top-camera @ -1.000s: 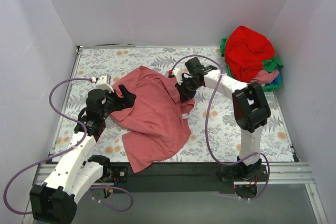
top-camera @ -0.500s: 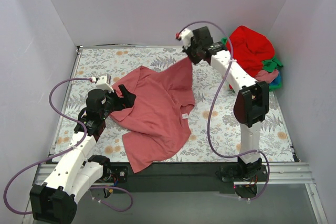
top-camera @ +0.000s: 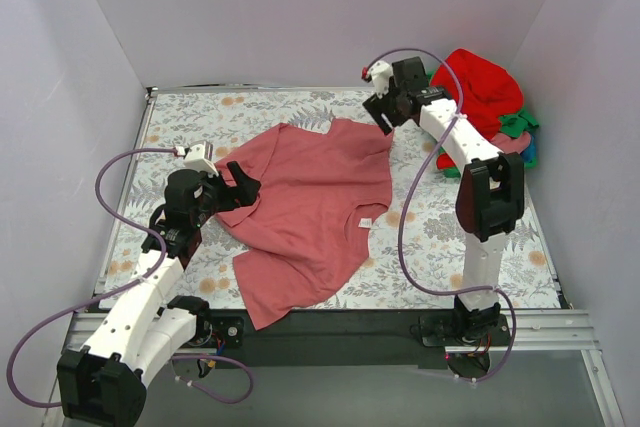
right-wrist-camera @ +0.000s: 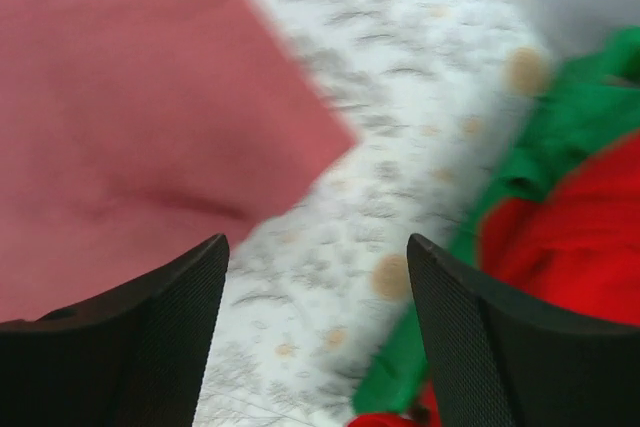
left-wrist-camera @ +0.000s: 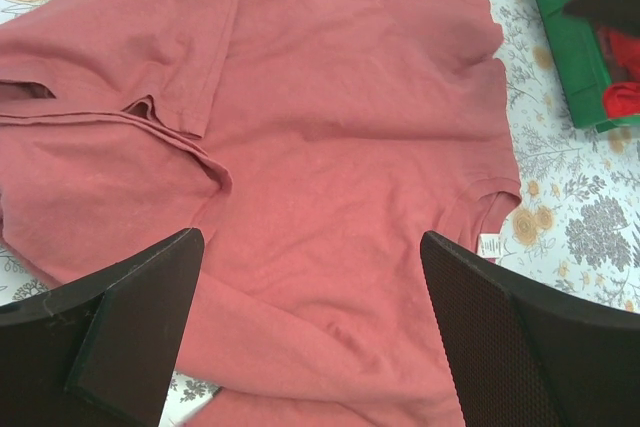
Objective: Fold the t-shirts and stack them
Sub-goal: Flatten the tshirt out
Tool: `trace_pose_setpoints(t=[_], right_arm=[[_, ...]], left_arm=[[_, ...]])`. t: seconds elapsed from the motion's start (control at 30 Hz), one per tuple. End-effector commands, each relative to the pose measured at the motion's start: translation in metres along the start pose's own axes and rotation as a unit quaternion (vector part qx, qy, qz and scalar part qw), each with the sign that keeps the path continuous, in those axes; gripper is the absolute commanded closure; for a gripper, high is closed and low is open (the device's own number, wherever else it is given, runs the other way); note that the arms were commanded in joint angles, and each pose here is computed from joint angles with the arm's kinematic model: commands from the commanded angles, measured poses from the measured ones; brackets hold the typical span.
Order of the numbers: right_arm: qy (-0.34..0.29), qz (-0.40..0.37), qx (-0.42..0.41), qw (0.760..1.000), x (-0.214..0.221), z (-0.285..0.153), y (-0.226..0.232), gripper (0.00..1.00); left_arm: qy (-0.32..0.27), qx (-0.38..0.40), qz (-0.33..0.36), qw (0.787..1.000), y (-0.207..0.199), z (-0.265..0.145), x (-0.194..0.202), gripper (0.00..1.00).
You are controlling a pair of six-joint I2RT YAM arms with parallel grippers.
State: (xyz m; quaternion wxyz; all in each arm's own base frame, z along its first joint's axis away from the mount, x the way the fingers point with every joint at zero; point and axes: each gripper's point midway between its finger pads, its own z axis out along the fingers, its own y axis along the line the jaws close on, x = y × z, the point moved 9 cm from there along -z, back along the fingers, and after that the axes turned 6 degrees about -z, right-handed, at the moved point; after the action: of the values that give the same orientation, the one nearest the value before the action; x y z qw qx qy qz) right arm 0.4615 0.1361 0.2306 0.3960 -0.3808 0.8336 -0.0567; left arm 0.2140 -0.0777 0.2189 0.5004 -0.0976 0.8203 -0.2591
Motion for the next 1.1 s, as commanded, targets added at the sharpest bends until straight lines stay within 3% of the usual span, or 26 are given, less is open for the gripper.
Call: trace_pose_setpoints(t=[0.0, 0.07, 0.2, 0.3, 0.33, 0.37, 0.43, 0.47, 0.53, 0.6, 0.9, 1.07], right_arm=[[-0.08, -0.027, -0.224, 0.971, 0.003, -0.037, 0.051, 0.2], [-0.105, -0.041, -0.335, 0.936, 0.023, -0.047, 0.084, 0.2], [-0.101, -0.05, -0.414, 0.903, 0.054, -0.057, 0.124, 0.2], [-0.083, -0.05, -0.421, 0.902, 0.073, -0.06, 0.132, 0.2], [-0.084, -0.051, -0.42, 0.902, 0.075, -0.062, 0.132, 0.2], [-0.083, -0.051, -0.422, 0.901, 0.078, -0.063, 0.134, 0.2], [-0.081, -0.049, -0.431, 0.897, 0.086, -0.065, 0.139, 0.2], [-0.083, -0.049, -0.432, 0.897, 0.088, -0.067, 0.14, 0.2], [-0.087, -0.038, -0.447, 0.889, 0.097, -0.07, 0.147, 0.2], [-0.102, -0.029, -0.464, 0.88, 0.1, -0.071, 0.152, 0.2], [-0.111, -0.009, -0.496, 0.861, 0.114, -0.071, 0.162, 0.2], [-0.112, -0.01, -0.497, 0.861, 0.115, -0.07, 0.162, 0.2]], left_arm=[[0.011, 0.025, 0.01, 1.0, -0.003, 0.002, 0.003, 0.11], [0.023, 0.032, 0.009, 0.999, -0.004, 0.004, 0.005, 0.11], [0.058, 0.044, 0.006, 0.997, -0.003, 0.014, 0.012, 0.11], [0.087, 0.032, 0.011, 0.996, -0.004, 0.037, 0.005, 0.11], [0.091, 0.021, 0.02, 0.995, -0.005, 0.046, -0.002, 0.14], [0.133, -0.005, 0.018, 0.991, 0.004, 0.065, 0.007, 0.18], [0.133, -0.027, 0.045, 0.99, 0.0, 0.088, -0.01, 0.22], [0.177, -0.057, 0.059, 0.981, 0.012, 0.105, 0.004, 0.24], [0.185, -0.106, 0.107, 0.971, 0.01, 0.128, 0.002, 0.25], [0.212, -0.177, 0.156, 0.948, 0.023, 0.148, 0.019, 0.27], [0.179, -0.296, 0.229, 0.91, 0.024, 0.199, 0.002, 0.34], [0.184, -0.288, 0.229, 0.912, 0.022, 0.205, 0.002, 0.38]])
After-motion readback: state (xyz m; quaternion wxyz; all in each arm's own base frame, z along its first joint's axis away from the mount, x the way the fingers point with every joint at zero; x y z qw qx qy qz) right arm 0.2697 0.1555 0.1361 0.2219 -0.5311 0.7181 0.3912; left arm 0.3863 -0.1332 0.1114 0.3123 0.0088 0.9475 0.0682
